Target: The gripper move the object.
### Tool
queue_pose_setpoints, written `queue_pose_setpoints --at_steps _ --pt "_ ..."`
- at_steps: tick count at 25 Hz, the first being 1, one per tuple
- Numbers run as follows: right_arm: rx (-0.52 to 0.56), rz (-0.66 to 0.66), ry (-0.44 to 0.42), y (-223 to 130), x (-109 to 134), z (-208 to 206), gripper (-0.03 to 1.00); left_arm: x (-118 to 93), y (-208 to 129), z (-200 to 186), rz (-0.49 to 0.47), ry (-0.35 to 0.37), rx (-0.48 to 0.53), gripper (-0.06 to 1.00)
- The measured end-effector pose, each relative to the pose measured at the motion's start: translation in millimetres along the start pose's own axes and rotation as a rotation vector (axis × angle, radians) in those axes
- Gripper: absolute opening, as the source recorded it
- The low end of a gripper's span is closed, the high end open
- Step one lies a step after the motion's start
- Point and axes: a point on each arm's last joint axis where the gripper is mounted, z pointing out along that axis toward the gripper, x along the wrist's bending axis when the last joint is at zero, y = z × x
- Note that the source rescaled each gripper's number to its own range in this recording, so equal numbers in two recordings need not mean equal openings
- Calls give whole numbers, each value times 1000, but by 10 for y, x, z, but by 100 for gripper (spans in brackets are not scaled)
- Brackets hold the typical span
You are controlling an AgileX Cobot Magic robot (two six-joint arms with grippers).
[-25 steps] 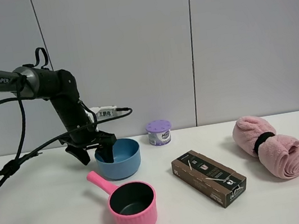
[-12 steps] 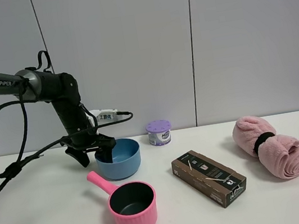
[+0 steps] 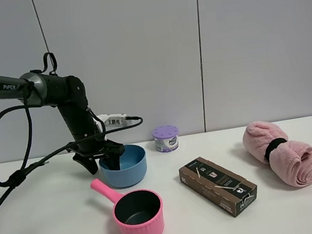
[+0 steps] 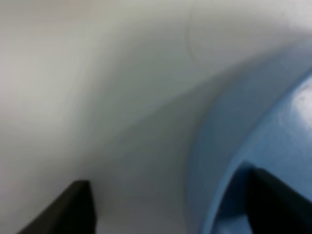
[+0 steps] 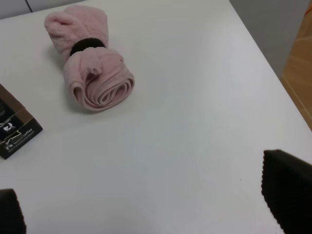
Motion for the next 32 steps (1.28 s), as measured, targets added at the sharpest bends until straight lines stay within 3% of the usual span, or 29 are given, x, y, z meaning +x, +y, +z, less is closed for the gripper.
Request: queue_pose_setpoints --at_steps 3,9,11,22,32 --pt "0 0 0 0 0 0 100 -24 1 1 -8 -17 1 54" --pt "0 0 0 0 0 0 100 -67 18 10 31 -57 -20 8" --pt "0 0 0 0 0 0 100 -68 32 6 41 -65 -33 1" --pt "0 0 0 0 0 0 100 -151 53 -48 -6 -154 -59 0" --pt "0 0 0 0 0 0 100 -305 451 -885 41 -212 -263 0"
